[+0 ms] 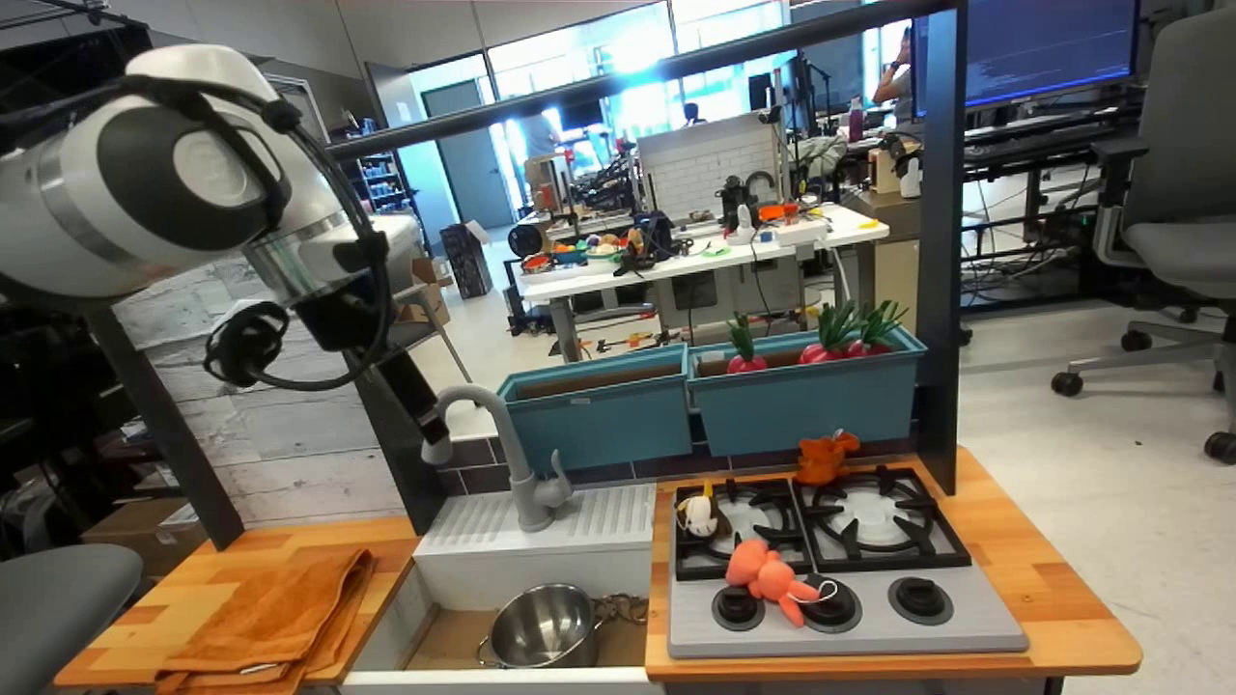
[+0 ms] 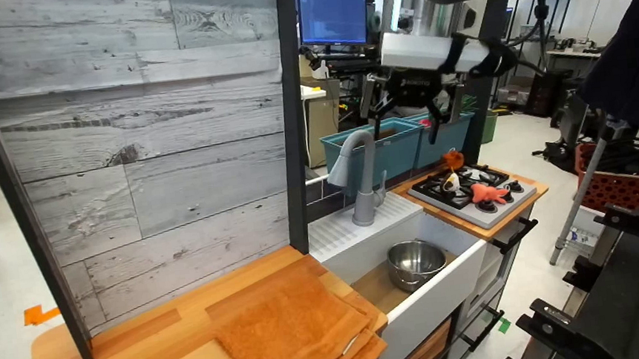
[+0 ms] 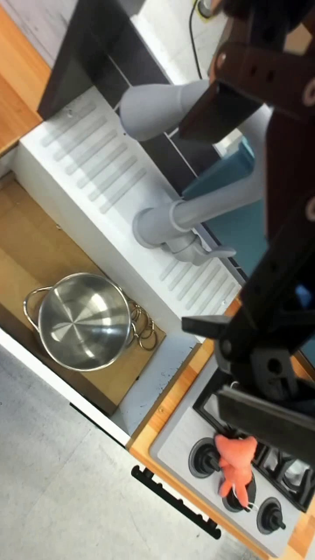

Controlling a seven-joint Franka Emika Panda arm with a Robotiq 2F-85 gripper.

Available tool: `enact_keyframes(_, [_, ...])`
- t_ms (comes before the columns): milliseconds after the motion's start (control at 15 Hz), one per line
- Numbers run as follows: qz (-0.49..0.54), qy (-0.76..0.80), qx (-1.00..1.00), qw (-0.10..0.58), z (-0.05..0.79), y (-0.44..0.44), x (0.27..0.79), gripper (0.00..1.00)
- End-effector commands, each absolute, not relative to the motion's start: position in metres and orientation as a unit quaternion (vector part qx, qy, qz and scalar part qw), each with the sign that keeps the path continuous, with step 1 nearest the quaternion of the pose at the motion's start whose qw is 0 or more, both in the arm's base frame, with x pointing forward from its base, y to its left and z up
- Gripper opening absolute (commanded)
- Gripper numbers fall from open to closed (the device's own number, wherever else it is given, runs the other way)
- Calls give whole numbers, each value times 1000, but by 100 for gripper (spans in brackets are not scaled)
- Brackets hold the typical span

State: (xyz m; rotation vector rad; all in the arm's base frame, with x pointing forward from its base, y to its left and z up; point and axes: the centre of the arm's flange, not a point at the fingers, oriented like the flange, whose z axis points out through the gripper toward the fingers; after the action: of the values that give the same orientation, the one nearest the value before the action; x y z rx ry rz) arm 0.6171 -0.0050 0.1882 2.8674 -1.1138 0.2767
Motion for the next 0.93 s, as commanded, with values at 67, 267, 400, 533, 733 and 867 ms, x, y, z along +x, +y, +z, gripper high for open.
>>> enact_keyframes(67, [91,-369,925,21,190,-11,619,100])
enact_keyframes(267, [56,-292,954,47,195,-23,626,100])
enact_keyframes(400, [23,-250,967,50,200,-55,642,100])
enact_keyframes(533, [-27,-223,973,52,206,-103,662,100])
enact_keyframes(733, [-85,-283,954,50,205,-177,677,100])
enact_keyframes(867, [-65,-286,955,48,213,-168,639,100])
